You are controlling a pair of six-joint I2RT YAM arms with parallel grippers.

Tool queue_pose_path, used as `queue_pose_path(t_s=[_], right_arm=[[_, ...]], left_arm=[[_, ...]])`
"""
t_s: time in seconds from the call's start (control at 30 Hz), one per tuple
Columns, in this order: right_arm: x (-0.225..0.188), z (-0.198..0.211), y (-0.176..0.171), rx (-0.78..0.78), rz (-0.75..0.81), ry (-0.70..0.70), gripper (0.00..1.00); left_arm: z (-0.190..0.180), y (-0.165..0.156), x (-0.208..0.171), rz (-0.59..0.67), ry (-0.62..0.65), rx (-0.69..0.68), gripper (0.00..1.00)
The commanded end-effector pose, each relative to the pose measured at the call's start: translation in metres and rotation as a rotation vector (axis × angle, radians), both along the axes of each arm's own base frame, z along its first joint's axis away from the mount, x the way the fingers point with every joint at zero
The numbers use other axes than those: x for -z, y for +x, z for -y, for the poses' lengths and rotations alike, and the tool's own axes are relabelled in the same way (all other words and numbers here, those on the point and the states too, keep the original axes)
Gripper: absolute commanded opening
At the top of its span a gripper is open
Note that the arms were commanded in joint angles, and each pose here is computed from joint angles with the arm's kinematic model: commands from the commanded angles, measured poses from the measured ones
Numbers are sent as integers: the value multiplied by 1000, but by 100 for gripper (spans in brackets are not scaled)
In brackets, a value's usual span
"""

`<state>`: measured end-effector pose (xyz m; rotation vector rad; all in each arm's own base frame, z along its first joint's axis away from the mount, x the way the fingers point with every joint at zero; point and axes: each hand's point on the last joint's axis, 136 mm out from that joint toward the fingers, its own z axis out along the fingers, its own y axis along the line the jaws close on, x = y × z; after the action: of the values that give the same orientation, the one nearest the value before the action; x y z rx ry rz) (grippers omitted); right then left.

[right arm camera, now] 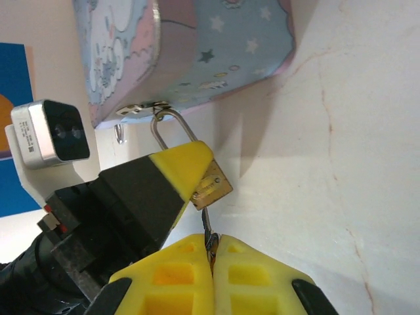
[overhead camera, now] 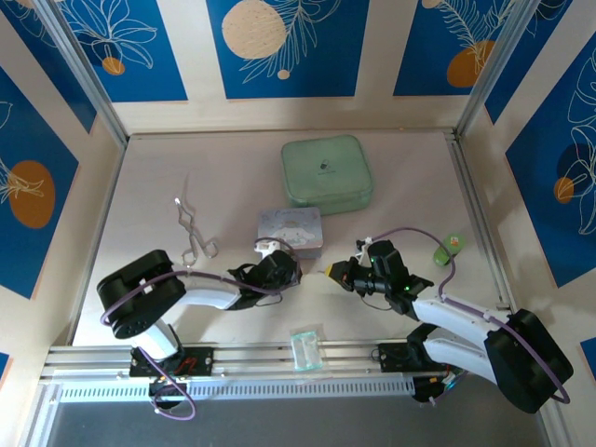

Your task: Unlock a padlock with a key

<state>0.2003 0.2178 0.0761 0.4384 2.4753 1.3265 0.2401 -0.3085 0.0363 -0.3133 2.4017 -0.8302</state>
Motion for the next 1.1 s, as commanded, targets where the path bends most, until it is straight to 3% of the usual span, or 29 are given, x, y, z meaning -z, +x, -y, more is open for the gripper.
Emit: queue_pose_path(t_s=[0.0,0.3,0.5,1.07], right_arm=[[5,2,0,65,-44,37,0],[3,-1,6,217,-74,135,0],[-8,-13,10,221,-88,220,0],[-22,-29,24,217,-64,288,0]], left_arm=[[-4,1,-6,-22,-150,-119,3],[2,11,-22,-92,-459,-304,3],[8,15,-35,-97,-531,-343,3],[23,32,-70,-73,-711,-412,3]])
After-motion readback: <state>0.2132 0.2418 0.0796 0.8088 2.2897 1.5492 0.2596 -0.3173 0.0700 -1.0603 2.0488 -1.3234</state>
